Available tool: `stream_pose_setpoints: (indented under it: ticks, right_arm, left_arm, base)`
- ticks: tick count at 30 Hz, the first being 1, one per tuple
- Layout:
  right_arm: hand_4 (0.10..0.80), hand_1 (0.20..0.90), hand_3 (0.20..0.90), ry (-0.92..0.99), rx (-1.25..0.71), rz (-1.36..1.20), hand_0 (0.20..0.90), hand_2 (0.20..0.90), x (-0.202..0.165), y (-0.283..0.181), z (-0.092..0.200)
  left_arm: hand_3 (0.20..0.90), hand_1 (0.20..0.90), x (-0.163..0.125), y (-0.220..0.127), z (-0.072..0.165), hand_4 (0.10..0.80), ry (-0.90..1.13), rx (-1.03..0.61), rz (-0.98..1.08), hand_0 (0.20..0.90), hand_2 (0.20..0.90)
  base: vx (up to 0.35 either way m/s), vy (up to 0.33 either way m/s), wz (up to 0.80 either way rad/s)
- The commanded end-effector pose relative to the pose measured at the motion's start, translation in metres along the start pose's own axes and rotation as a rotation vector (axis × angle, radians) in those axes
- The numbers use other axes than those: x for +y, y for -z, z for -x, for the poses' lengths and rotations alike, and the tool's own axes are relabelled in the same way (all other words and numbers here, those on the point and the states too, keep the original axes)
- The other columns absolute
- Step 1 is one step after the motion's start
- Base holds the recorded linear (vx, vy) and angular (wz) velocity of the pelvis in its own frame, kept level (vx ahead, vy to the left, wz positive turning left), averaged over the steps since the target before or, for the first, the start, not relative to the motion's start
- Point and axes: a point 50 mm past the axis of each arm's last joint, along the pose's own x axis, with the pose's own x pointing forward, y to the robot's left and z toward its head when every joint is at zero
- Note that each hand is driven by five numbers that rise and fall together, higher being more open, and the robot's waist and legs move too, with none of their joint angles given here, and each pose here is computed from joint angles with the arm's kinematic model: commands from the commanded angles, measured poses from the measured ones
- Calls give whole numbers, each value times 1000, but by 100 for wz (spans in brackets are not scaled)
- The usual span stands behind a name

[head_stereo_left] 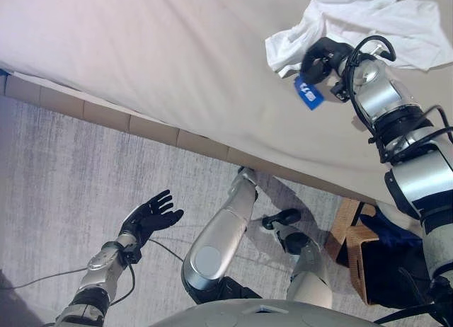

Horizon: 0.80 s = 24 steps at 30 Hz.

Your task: Pick up the clothes from the bed and place them into the basket

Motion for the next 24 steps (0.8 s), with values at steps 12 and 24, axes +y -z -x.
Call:
stream_pose_setpoints:
  ticks: [12, 24]
  right_arm:
    - [800, 900, 900, 717, -497, 127, 900, 900, -53, -60, 58]
    - [800, 900, 900, 691, -242, 449, 900, 900, -65, -84, 34]
  left_arm:
    - [900, 900, 32, 29, 29, 800, -180, 107, -13, 900, 900]
    - [900, 900, 23, 31, 20, 800, -127, 148, -21, 900, 900]
  base:
    - [-6, -12, -1]
    - [-34, 28, -6]
